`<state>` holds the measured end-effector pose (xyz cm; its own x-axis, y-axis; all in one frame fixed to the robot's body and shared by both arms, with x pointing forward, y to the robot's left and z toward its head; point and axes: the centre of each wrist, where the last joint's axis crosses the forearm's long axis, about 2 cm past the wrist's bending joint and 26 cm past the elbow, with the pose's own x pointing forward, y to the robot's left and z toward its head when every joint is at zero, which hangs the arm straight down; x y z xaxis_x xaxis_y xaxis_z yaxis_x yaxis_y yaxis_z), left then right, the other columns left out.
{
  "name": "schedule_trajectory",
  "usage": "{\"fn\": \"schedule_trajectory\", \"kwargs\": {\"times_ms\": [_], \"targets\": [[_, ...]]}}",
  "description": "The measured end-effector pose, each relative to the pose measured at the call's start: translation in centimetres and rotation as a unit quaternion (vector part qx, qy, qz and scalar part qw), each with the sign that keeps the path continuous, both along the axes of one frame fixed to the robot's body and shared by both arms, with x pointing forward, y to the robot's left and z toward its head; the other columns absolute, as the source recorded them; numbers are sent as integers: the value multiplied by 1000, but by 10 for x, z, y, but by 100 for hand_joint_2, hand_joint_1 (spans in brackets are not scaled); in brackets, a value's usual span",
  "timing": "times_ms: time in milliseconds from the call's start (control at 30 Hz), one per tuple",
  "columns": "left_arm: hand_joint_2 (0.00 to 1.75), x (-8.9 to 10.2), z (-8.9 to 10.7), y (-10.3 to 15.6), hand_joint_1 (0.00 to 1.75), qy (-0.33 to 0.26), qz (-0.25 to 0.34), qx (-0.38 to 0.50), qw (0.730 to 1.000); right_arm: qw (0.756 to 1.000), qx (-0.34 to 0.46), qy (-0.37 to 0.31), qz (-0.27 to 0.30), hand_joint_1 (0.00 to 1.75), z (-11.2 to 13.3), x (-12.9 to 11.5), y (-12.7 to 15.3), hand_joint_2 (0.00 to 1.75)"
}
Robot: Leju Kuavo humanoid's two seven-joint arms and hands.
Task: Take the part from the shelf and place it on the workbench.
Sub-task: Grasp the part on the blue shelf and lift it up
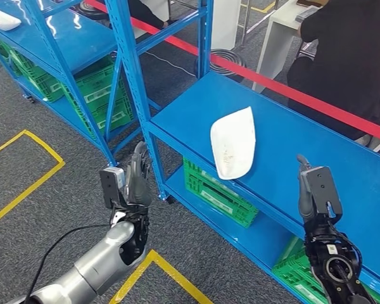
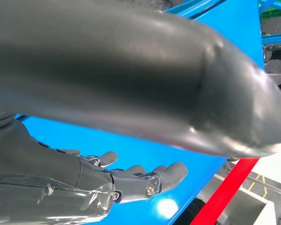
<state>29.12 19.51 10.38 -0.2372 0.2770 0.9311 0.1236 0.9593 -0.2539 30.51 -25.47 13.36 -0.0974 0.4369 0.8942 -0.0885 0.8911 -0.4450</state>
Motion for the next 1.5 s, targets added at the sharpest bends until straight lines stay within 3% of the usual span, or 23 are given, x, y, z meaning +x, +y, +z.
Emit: {"fn": "schedule_trajectory", "kwargs": {"times_ms": [433, 800, 1500], "targets": [[0, 6, 8, 0, 0, -3, -18, 15, 1000, 998, -54, 29, -19, 0, -7, 2, -11, 0], [0, 5, 13, 7, 0, -1, 4, 24, 1000, 973, -175, 134, 66, 0, -17, 18, -14, 0], [0, -9, 5, 17, 0, -1, 42, 3, 999, 950, -264, 124, 113, 0, -18, 34, -1, 0]]}}
